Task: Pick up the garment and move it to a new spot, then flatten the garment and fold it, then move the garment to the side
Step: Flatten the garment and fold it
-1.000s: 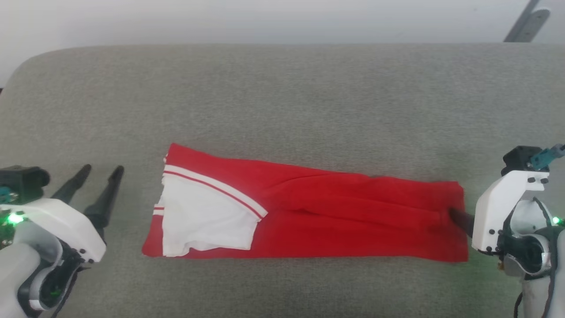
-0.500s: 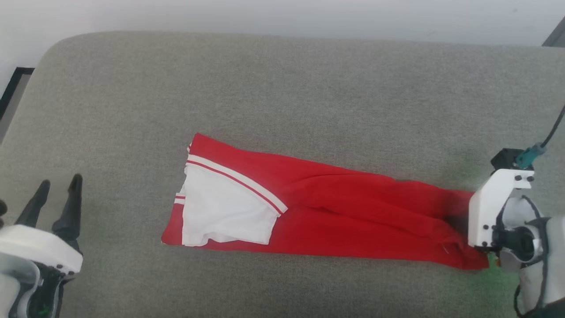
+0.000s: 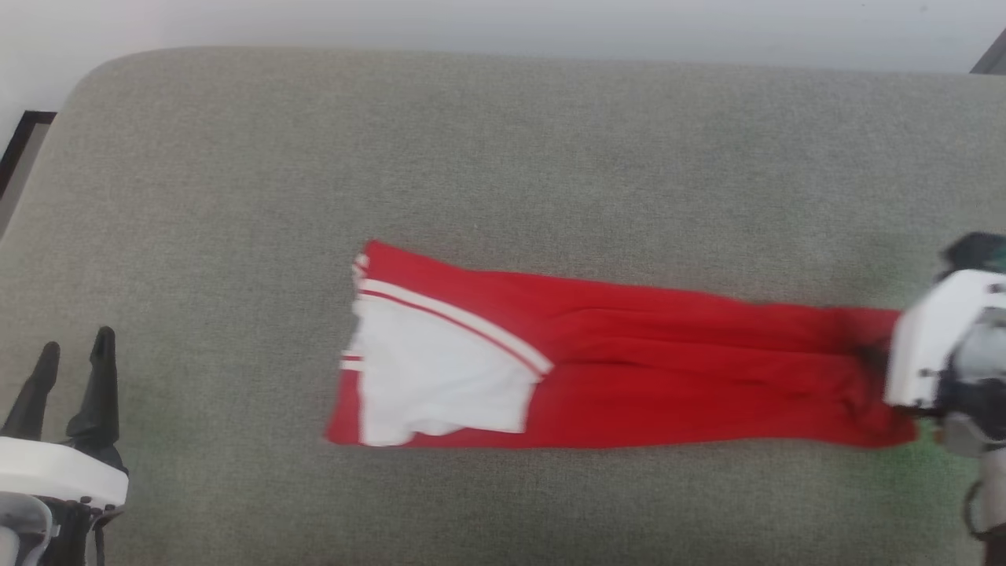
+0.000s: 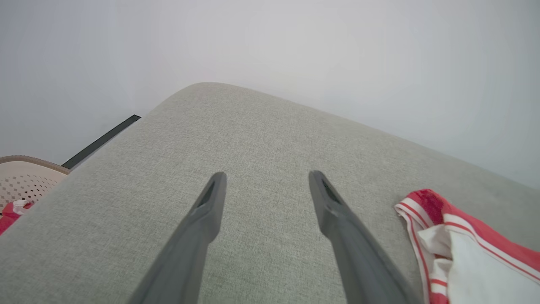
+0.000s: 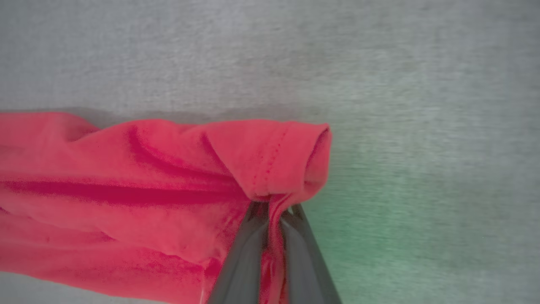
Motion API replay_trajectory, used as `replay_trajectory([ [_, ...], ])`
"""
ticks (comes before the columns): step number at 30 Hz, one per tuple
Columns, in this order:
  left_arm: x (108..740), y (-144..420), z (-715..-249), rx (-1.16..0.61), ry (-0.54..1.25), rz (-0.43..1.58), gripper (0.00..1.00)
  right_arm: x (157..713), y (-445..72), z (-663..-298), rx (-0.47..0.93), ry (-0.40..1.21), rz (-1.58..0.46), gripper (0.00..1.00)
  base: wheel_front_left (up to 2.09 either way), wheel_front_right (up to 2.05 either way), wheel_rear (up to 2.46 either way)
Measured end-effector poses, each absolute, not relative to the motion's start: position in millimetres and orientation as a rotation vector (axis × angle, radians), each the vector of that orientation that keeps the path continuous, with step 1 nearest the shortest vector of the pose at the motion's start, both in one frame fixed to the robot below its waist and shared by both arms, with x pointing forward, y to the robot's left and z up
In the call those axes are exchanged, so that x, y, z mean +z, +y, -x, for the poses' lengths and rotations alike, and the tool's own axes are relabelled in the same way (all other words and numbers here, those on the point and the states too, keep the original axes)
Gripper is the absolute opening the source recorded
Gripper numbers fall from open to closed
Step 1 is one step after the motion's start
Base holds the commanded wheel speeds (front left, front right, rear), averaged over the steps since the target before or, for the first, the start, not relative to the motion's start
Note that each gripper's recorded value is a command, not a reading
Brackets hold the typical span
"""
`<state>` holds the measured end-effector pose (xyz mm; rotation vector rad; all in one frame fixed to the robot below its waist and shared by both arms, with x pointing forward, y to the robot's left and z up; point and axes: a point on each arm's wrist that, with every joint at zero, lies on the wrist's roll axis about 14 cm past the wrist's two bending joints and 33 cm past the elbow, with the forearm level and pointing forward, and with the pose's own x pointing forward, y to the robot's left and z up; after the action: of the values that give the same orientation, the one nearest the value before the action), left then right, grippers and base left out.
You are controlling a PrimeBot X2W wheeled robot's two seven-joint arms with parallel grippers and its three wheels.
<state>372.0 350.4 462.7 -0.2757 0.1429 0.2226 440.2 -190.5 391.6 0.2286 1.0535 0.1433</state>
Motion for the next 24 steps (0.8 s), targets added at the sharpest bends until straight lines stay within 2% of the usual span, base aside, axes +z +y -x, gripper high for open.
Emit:
replay_trajectory([
  [13,459,342,-385,0.199,0.121,0.288,1.00,415,-299,-451,-0.171,0.947,-0.218,0.00,0.00,0.00,0.00],
  [18,457,335,-391,0.180,0.123,0.295,1.00,422,-291,-456,-0.162,0.928,-0.203,0.00,0.00,0.00,0.00],
  [24,460,330,-396,0.164,0.113,0.300,1.00,437,-246,-457,-0.022,0.902,-0.221,0.00,0.00,0.00,0.00],
])
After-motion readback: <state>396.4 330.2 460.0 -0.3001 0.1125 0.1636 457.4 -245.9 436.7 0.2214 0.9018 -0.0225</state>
